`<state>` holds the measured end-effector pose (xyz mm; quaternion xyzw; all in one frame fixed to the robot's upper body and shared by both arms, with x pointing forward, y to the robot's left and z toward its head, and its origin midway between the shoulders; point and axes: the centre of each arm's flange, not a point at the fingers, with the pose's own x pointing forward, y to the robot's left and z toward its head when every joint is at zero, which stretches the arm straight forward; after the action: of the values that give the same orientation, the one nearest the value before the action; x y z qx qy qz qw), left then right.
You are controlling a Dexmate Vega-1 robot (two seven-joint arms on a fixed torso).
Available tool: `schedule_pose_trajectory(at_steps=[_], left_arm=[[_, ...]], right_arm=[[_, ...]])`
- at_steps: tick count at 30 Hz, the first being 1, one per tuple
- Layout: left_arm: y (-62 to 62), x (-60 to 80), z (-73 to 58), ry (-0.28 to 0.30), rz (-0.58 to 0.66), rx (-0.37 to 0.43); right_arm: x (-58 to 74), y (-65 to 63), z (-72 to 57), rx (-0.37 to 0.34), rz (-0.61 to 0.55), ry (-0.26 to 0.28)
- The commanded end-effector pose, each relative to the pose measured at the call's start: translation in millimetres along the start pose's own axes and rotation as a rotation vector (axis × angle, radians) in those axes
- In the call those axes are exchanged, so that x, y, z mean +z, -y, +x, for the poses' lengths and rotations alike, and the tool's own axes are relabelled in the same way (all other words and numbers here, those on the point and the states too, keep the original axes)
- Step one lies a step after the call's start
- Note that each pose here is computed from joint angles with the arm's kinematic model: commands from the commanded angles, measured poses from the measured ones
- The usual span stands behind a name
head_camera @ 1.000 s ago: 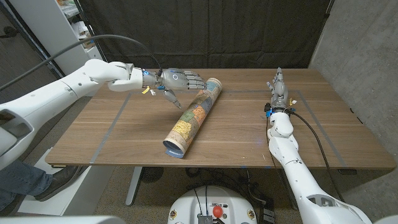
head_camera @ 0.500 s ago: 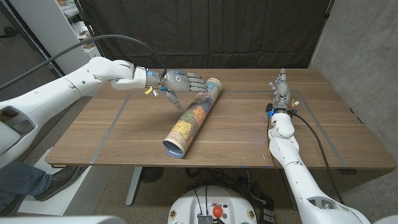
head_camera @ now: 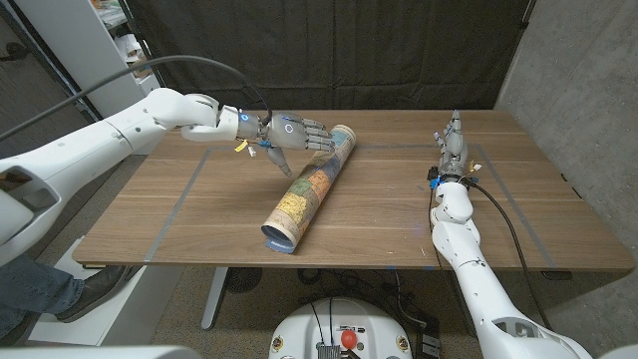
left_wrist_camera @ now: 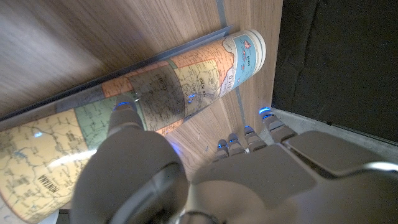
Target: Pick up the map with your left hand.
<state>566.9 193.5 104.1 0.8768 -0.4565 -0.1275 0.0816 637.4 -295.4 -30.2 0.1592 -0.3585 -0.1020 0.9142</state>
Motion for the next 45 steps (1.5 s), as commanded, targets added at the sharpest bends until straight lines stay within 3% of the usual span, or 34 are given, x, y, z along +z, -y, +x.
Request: schedule_pose_trajectory(at_steps=[1, 15, 25, 45], left_arm=[[0.6, 2.2, 1.0, 0.018, 0.059, -0.037], [5.5, 7.2, 4.8, 0.051, 0.081, -0.036], [7.2, 13.1, 14.6, 0.091, 0.088, -0.032], [18.4, 26.3, 24.7, 0.124, 0.044, -0.056]], right_arm=[[-1.8, 4.1, -0.5, -0.01, 0.019, 0.002], [0.0, 4.9, -5.7, -0.01, -0.002, 0.019], [3.9, 4.2, -10.0, -0.017, -0.005, 0.032], [-3.0, 7.9, -16.3, -0.029, -0.013, 0.031]])
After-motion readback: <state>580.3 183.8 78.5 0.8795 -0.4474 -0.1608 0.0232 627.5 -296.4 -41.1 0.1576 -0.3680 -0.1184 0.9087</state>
